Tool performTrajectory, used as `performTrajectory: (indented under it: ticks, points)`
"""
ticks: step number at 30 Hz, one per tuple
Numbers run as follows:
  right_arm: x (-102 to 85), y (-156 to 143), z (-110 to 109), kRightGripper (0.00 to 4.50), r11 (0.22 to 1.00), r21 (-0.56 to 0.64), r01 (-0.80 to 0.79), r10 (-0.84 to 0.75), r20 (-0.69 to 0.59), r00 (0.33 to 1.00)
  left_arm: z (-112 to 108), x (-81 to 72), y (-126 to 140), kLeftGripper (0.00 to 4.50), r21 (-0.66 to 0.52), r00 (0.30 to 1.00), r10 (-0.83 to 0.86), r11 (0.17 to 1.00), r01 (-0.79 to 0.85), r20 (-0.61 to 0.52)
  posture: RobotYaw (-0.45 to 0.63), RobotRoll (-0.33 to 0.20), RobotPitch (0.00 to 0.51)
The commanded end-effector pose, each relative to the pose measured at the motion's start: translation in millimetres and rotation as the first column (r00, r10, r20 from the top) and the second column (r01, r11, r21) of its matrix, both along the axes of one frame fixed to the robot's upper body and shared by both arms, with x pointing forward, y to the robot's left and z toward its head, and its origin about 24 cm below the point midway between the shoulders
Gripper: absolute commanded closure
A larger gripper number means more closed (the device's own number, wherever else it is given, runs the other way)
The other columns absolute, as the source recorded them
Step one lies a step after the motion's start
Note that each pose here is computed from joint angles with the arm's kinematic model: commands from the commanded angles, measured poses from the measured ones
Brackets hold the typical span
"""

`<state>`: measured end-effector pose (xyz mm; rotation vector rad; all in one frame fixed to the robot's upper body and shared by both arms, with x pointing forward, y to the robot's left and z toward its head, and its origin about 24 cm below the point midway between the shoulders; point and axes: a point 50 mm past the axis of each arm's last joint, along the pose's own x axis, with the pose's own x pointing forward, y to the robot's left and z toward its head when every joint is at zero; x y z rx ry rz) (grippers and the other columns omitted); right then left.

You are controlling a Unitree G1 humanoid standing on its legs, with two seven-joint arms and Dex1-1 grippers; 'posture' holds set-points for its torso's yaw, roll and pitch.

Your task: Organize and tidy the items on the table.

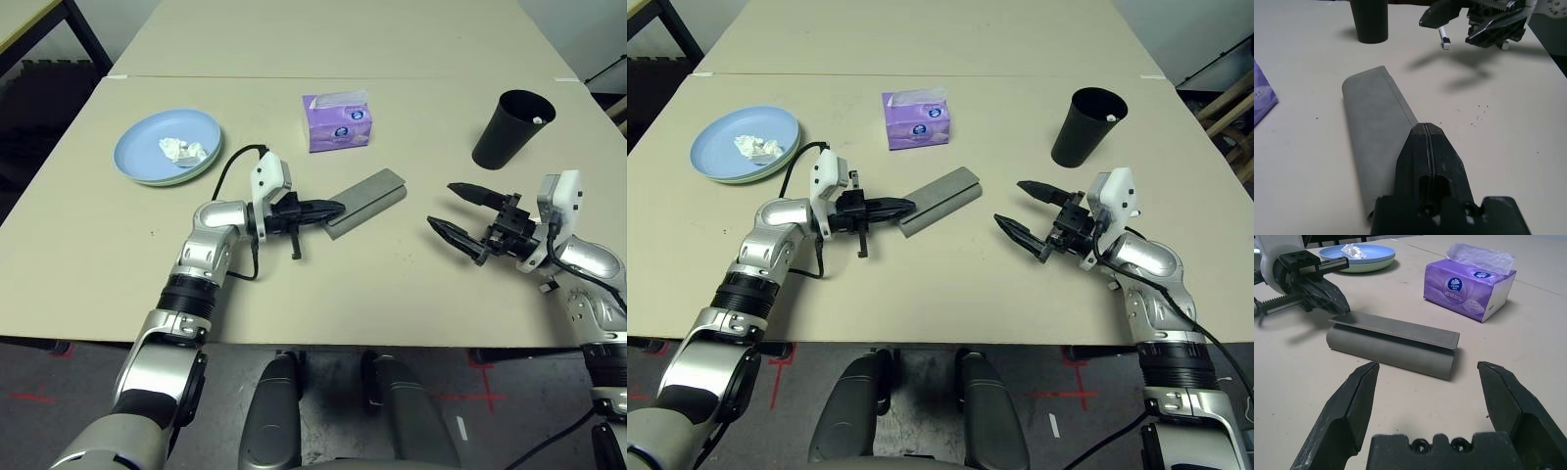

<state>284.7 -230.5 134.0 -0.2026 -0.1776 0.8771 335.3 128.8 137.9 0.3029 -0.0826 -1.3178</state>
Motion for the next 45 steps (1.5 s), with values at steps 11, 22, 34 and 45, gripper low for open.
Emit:
performTrajectory:
  ticks: [11,22,34,45]
  points:
    - [-1.9,-3.1,3.4,0.00,1.000,-0.020,0.002,-0.002,0.013,1.000,-11.4,-2.4,8.5,4.46,0.065,0.999,0.004,0.998,-0.002,-0.035,0.09,0.000,0.195]
    - [1.8,-5.0,10.9,0.00,0.999,-0.051,-0.018,0.019,0.018,1.000,26.0,-5.3,14.2,4.10,-0.023,0.982,-0.163,0.986,0.165,0.091,0.08,0.000,0.193]
    - [9.5,-6.6,24.5,0.00,0.987,-0.145,0.063,-0.077,-0.092,0.993,17.4,-25.7,0.8,0.01,-0.013,0.939,-0.332,0.942,0.335,0.093,0.07,0.000,0.189]
    - [14.0,-17.0,47.3,0.00,0.745,-0.661,-0.086,-0.063,-0.199,0.978,14.4,-24.1,-7.9,0.01,0.035,0.919,-0.382,0.924,0.381,0.098,0.07,0.000,0.184]
